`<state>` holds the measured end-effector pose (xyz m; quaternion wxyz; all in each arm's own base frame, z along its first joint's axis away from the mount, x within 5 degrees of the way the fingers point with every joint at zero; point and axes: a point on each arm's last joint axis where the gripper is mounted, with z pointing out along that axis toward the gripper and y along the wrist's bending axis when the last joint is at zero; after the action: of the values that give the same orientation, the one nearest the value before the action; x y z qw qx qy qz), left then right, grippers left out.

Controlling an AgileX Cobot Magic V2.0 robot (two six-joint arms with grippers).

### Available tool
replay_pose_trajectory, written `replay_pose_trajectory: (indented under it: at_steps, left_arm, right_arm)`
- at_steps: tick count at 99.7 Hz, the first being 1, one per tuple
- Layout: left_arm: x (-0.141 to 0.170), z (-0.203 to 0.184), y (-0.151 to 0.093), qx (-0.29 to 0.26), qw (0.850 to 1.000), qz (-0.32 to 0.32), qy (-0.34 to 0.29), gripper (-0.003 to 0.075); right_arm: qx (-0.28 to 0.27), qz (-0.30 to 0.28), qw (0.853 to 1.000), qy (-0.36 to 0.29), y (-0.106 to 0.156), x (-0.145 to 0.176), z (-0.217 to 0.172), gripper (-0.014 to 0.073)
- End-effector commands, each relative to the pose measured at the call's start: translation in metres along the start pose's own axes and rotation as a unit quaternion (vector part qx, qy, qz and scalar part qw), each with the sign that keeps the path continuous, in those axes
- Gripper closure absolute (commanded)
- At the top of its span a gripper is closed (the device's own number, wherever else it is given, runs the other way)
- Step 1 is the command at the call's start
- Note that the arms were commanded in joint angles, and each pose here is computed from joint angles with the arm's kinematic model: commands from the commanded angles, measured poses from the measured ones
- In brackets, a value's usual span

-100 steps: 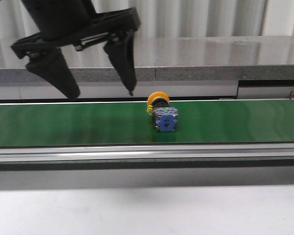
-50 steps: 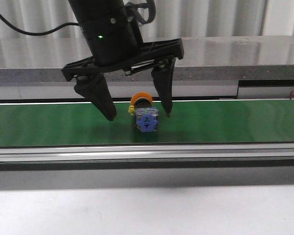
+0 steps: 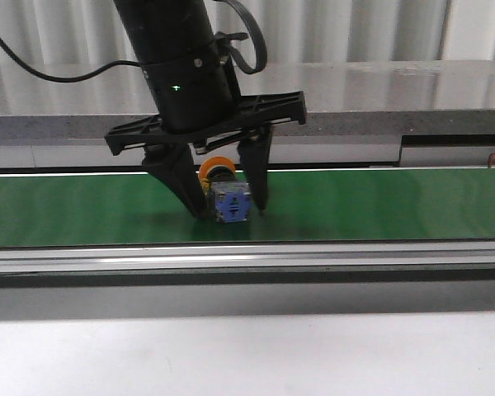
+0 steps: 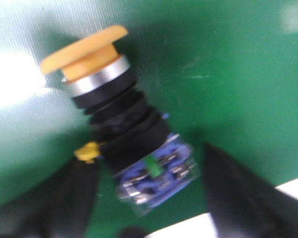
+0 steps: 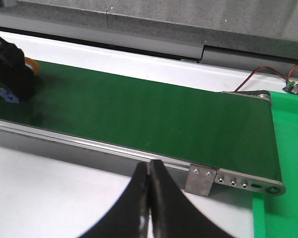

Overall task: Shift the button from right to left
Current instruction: 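Lift the button off the belt with the left gripper toward the blue tray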

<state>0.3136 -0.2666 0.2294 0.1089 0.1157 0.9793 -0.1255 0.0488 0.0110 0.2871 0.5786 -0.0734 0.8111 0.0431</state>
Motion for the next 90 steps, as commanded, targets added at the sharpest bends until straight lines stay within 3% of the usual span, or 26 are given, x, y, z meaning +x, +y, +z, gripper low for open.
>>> replay_pose_trajectory:
  at_steps: [1, 15, 48, 49, 90]
  left_arm:
    - [-0.005, -0.028, -0.007, 0.021, 0.999, -0.002, -0.036, 0.0437]
    - [-0.006, -0.03, -0.008, 0.021, 0.999, -0.002, -0.036, 0.0529]
    - [-0.015, -0.082, -0.007, 0.01, 0.995, 0.02, -0.093, 0.0532]
    - [-0.02, -0.133, 0.05, -0.059, 0.991, 0.005, -0.121, 0.0532]
    - [-0.024, -0.155, 0.152, -0.132, 0.989, 0.01, -0.064, 0.0532]
  right_arm:
    - [0.004, -0.003, 0.999, -0.044, -0.001, -0.013, -0.003, 0.0663]
    - [0.004, -0.003, 0.999, -0.044, -0.001, -0.013, -0.003, 0.0663]
    - [0.004, -0.003, 0.999, -0.044, -0.001, -0.013, -0.003, 0.0663]
    - [0.004, -0.003, 0.999, -0.044, -0.001, -0.013, -0.003, 0.0663]
    - [0.004, -0.003, 0.999, -0.044, -0.001, -0.013, -0.003, 0.0663]
